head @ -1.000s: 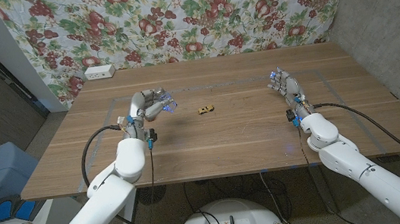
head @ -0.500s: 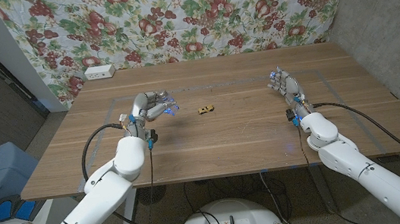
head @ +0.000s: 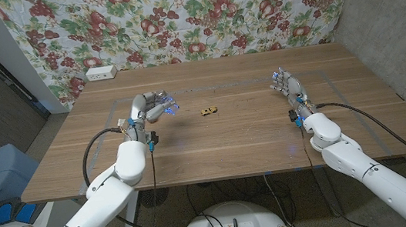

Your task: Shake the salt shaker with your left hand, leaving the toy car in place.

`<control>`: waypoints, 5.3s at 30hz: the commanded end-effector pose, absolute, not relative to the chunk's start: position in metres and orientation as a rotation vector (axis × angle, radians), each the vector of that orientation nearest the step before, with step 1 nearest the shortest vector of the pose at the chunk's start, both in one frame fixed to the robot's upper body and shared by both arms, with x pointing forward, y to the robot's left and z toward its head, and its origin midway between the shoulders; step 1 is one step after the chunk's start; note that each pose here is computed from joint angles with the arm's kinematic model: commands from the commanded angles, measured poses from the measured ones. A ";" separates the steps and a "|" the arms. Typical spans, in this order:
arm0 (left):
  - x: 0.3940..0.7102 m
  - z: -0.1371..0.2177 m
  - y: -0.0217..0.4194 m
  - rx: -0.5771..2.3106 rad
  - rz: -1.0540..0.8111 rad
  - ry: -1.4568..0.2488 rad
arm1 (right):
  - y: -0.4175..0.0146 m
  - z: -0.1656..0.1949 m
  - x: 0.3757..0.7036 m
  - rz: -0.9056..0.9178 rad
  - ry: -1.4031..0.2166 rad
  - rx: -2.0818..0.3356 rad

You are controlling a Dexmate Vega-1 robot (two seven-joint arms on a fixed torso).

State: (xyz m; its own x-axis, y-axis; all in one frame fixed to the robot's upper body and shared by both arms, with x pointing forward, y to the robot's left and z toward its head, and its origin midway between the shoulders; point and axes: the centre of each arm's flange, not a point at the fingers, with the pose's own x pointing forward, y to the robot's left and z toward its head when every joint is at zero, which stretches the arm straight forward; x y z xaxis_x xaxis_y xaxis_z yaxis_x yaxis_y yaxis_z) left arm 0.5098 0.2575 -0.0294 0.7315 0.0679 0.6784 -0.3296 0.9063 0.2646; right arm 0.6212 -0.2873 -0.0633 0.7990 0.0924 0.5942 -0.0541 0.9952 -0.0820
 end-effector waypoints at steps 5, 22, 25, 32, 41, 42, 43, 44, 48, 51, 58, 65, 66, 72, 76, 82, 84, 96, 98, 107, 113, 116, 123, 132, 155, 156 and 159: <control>0.508 -0.041 0.267 0.245 0.318 -0.859 | -0.283 -0.063 0.624 0.073 -0.631 -0.061; 0.496 -0.043 0.257 0.179 0.374 -0.999 | -0.287 -0.065 0.623 0.071 -0.636 -0.058; 0.496 -0.043 0.256 0.178 0.376 -1.000 | -0.288 -0.065 0.623 0.071 -0.636 -0.060; 0.497 -0.044 0.254 0.175 0.388 -0.994 | -0.289 -0.064 0.623 0.073 -0.635 -0.057; 0.500 -0.046 0.252 0.213 0.402 -0.923 | -0.290 -0.065 0.625 0.074 -0.633 -0.058; 0.501 -0.046 0.252 0.224 0.400 -0.909 | -0.290 -0.065 0.625 0.072 -0.633 -0.053; 0.502 -0.046 0.251 0.234 0.394 -0.894 | -0.291 -0.065 0.624 0.072 -0.635 -0.055; 0.503 -0.045 0.251 0.244 0.390 -0.882 | -0.291 -0.065 0.624 0.071 -0.635 -0.054; 0.506 -0.045 0.251 0.277 0.405 -0.847 | -0.291 -0.065 0.624 0.068 -0.634 -0.053; 0.511 -0.044 0.251 0.307 0.391 -0.790 | -0.292 -0.065 0.624 0.065 -0.635 -0.052; 0.520 -0.037 0.250 0.420 0.319 -0.660 | -0.291 -0.065 0.625 0.066 -0.632 -0.052; 0.528 -0.032 0.249 0.507 0.247 -0.578 | -0.288 -0.063 0.627 0.069 -0.630 -0.057; 0.528 -0.032 0.249 0.512 0.241 -0.574 | -0.288 -0.063 0.627 0.069 -0.628 -0.054; 0.529 -0.031 0.250 0.513 0.232 -0.569 | -0.287 -0.063 0.627 0.068 -0.626 -0.058; 0.529 -0.031 0.251 0.510 0.233 -0.574 | -0.286 -0.063 0.627 0.067 -0.626 -0.055; 0.528 -0.031 0.251 0.500 0.238 -0.597 | -0.286 -0.063 0.626 0.066 -0.629 -0.054; 0.527 -0.031 0.251 0.491 0.243 -0.611 | -0.286 -0.063 0.626 0.067 -0.630 -0.051; 0.519 -0.037 0.254 0.395 0.291 -0.732 | -0.286 -0.064 0.625 0.065 -0.631 -0.057; 0.518 -0.039 0.254 0.366 0.300 -0.754 | -0.286 -0.064 0.625 0.064 -0.632 -0.054; 0.511 -0.046 0.256 0.241 0.368 -0.860 | -0.287 -0.064 0.624 0.063 -0.632 -0.052; 0.508 -0.053 0.257 0.143 0.427 -0.939 | -0.287 -0.063 0.624 0.062 -0.633 -0.061; 0.506 -0.056 0.257 0.096 0.466 -0.982 | -0.286 -0.062 0.625 0.061 -0.632 -0.060; 0.504 -0.057 0.257 0.068 0.490 -1.003 | -0.286 -0.062 0.626 0.062 -0.630 -0.054; 0.504 -0.057 0.256 0.083 0.486 -0.982 | -0.287 -0.065 0.626 0.065 -0.625 -0.056; 0.522 -0.032 0.244 0.446 0.223 -0.641 | -0.290 -0.065 0.626 0.068 -0.620 -0.052; 0.522 -0.032 0.244 0.455 0.211 -0.637 | -0.291 -0.065 0.626 0.067 -0.620 -0.051; 0.523 -0.029 0.241 0.504 0.181 -0.626 | -0.291 -0.065 0.625 0.067 -0.622 -0.055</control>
State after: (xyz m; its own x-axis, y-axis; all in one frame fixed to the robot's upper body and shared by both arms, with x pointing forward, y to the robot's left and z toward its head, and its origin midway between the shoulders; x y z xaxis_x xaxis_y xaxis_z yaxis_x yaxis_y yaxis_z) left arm 0.5197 0.2486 -0.0356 0.7113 0.1299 0.6908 -0.3774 0.8997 0.2195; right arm 0.6257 -0.2893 -0.0653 0.8108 0.0780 0.5800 -0.0460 0.9965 -0.0697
